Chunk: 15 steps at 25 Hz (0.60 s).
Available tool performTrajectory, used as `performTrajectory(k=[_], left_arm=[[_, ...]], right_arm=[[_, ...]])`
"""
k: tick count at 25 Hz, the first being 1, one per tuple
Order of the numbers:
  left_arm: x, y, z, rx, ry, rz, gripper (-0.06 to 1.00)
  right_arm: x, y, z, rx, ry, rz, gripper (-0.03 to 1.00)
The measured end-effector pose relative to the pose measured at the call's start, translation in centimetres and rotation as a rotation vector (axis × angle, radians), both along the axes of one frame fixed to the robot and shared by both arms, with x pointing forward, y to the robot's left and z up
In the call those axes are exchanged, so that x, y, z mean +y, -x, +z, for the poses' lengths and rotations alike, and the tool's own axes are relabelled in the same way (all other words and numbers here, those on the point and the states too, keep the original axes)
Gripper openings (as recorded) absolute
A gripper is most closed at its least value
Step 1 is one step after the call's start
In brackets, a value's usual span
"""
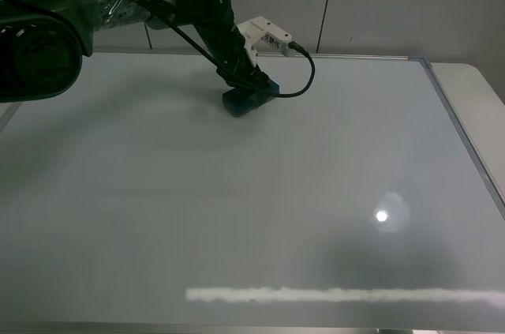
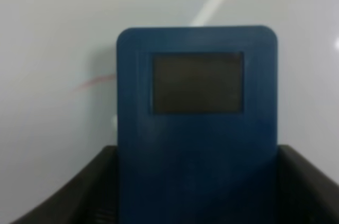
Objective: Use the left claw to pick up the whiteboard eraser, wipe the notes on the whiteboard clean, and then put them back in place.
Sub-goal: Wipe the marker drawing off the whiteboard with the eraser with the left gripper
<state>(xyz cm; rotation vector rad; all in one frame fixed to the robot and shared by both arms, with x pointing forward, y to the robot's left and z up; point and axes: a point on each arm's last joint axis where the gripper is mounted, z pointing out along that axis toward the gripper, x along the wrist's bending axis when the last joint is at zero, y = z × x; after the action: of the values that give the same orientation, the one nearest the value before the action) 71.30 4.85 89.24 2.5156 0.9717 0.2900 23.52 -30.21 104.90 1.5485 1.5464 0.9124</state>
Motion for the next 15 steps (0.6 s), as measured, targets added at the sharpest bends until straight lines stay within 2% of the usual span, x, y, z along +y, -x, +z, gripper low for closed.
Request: performTrajectory(k=[9, 15], left_arm=[[6.7, -3.3, -0.3, -0.006, 0.023, 0.146, 0.56], [7.7, -3.5, -0.3, 0.009, 0.017, 0.163, 0.56]], right_arm=[[0.0, 0.0, 0.0, 0.000, 0.000, 0.000, 0.99], [0.0, 0.0, 0.0, 0.000, 0.000, 0.000, 0.99]])
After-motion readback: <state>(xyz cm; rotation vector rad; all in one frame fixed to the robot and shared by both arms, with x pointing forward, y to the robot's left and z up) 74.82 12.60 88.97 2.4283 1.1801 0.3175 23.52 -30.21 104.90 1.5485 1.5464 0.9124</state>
